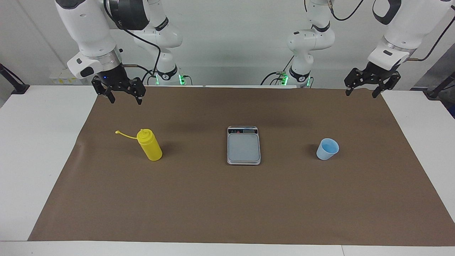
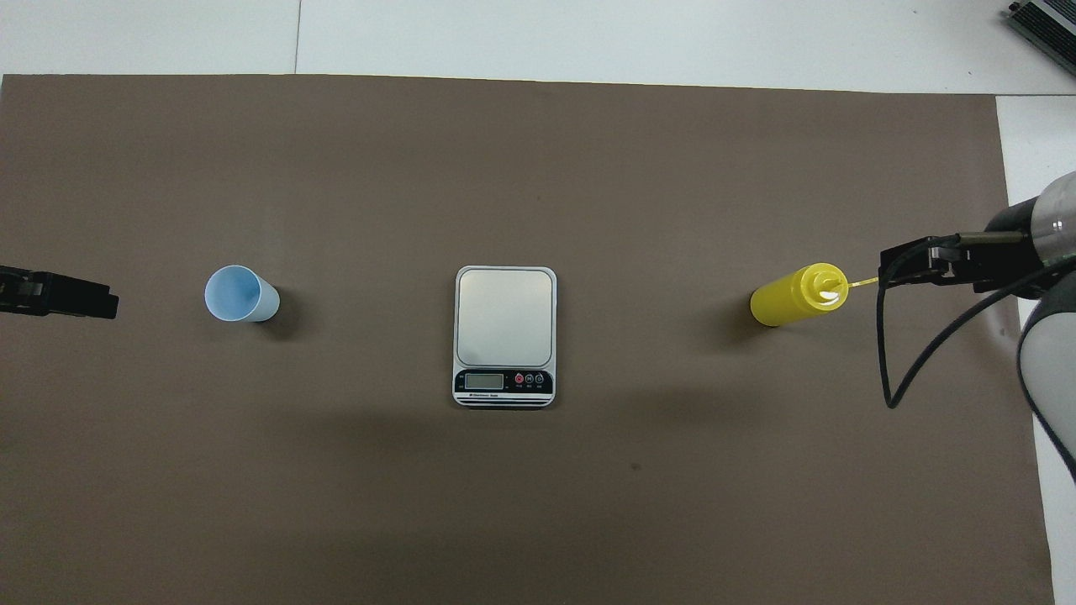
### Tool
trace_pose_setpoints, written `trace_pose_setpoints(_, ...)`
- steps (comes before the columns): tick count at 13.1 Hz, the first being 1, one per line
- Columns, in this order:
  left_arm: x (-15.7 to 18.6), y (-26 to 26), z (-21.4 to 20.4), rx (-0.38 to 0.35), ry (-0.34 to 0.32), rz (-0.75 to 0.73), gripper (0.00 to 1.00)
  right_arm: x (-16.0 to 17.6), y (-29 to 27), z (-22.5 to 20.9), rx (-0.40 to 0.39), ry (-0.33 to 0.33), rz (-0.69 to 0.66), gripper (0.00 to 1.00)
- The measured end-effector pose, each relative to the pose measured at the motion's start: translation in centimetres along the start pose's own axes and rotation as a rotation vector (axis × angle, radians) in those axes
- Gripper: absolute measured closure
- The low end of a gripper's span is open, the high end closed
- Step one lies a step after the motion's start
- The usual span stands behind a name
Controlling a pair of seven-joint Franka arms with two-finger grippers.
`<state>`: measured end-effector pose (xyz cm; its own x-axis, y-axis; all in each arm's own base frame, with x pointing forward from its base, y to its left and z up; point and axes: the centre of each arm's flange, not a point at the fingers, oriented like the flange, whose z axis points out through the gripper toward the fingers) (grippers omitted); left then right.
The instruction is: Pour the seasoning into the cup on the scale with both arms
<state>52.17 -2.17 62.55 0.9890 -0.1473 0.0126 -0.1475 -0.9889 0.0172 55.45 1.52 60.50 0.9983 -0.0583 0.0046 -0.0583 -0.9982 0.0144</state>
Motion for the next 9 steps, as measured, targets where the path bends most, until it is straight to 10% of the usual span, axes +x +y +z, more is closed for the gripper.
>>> trace_pose_setpoints(9, 0.44, -0.07, 0.21, 0.002, 0.03, -0.015, 0.0, -0.02, 0.0, -0.04, 0.0, 0.001, 0.0, 0.0)
